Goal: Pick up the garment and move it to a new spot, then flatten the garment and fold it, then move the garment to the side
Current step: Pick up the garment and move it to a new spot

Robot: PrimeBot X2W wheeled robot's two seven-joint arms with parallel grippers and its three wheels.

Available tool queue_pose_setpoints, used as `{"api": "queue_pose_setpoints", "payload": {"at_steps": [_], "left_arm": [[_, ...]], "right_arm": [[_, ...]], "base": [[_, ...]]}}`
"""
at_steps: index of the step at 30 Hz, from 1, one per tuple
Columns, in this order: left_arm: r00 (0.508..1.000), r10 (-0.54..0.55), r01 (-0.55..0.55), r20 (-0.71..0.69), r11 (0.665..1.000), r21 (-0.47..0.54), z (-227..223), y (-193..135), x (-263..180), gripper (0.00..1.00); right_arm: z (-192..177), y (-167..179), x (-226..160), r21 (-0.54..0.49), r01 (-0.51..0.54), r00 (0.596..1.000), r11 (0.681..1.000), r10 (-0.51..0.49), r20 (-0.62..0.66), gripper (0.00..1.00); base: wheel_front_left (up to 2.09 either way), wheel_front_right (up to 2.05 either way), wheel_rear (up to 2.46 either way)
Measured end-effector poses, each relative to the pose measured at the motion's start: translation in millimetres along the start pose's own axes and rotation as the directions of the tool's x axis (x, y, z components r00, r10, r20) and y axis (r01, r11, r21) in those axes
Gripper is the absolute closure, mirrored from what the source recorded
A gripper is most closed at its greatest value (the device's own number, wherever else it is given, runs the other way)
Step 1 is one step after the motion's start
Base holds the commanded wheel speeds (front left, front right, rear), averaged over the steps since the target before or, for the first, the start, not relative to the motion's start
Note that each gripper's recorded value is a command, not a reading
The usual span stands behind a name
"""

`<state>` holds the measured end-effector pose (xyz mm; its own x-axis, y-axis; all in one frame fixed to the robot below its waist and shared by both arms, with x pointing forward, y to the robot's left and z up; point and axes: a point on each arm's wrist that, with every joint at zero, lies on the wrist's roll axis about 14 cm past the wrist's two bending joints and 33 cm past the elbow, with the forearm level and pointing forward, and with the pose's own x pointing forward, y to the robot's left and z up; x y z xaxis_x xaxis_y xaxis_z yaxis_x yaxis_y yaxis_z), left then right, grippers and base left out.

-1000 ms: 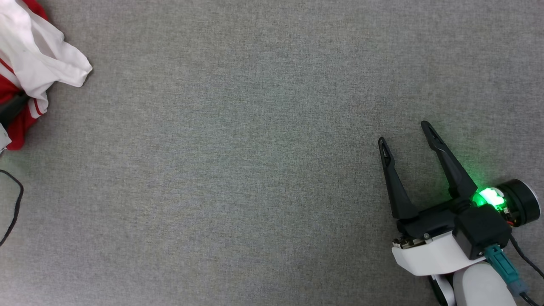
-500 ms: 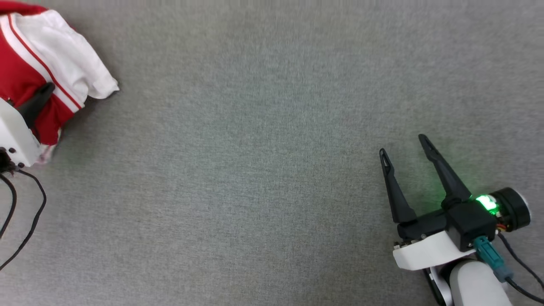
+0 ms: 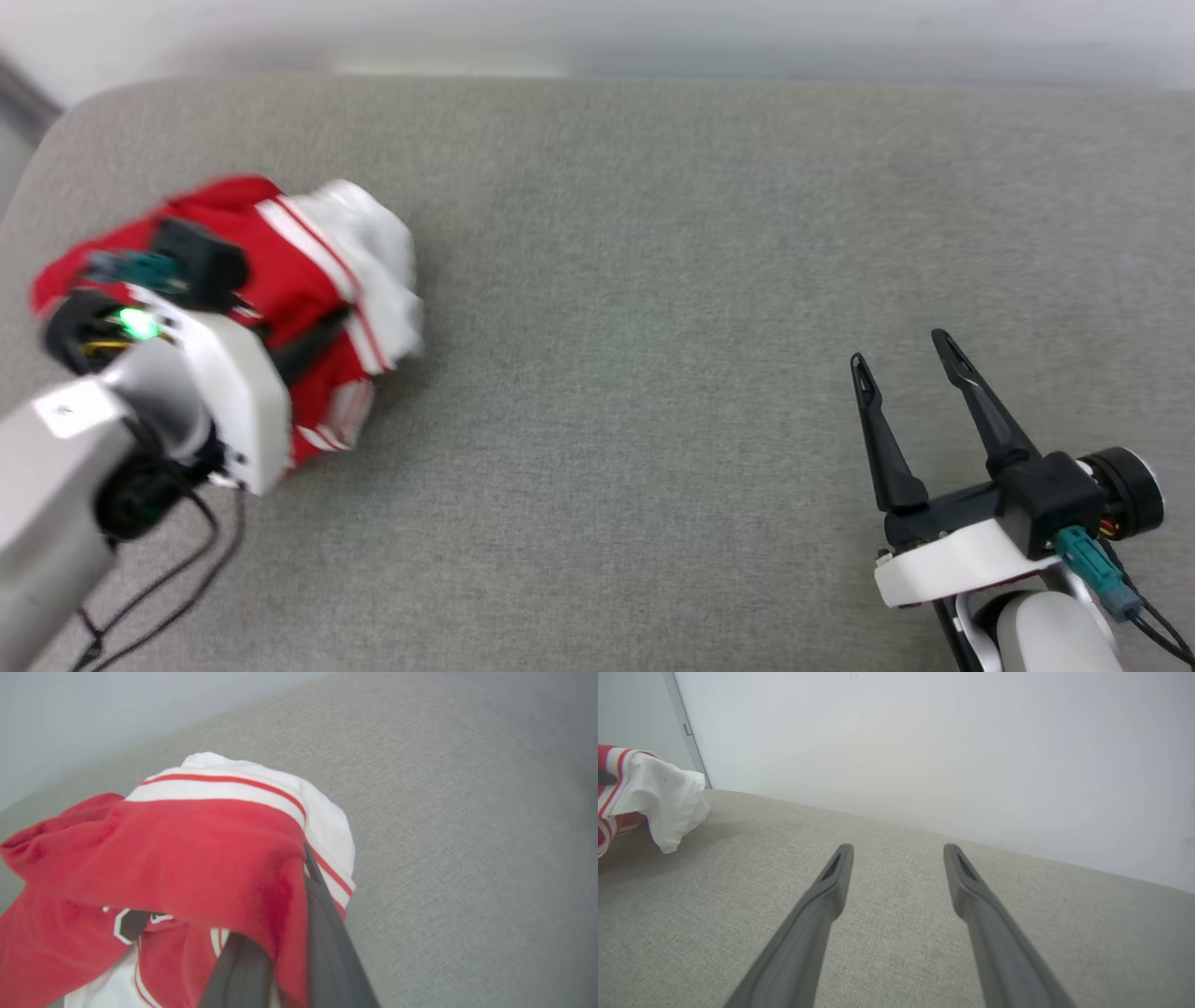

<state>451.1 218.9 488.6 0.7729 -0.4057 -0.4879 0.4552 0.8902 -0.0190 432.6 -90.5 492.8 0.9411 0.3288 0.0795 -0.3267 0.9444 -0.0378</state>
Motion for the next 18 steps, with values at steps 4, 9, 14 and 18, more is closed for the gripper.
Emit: {"api": "queue_pose_setpoints", "payload": {"at_steps": [4,9,14,18], "left_arm": [[0.993,-0.120,0.119,0.019,0.992,0.049,9.5,-49.1,10.9,1.00],[0.953,-0.298,0.294,0.047,0.952,0.084,19.5,-125.4,32.8,1.00],[0.846,-0.533,0.530,-0.009,0.841,0.110,3.7,-240.4,55.0,1.00],[0.778,-0.627,0.627,-0.044,0.769,0.124,-6.2,-292.9,59.8,1.00]], "right_arm": [[18.8,-14.1,-11.6,-0.019,0.048,0.998,0.999,-0.047,0.039,0.00],[33.9,-38.1,-29.9,-0.038,0.129,0.990,0.991,-0.126,0.068,0.00],[43.6,-69.2,-53.8,-0.064,0.233,0.970,0.970,-0.228,0.084,0.00],[43.1,-81.2,-61.6,-0.074,0.271,0.961,0.960,-0.266,0.079,0.00]], "base": [[0.00,0.00,0.00],[0.00,0.00,0.00],[0.00,0.00,0.00],[0.00,0.00,0.00]]}}
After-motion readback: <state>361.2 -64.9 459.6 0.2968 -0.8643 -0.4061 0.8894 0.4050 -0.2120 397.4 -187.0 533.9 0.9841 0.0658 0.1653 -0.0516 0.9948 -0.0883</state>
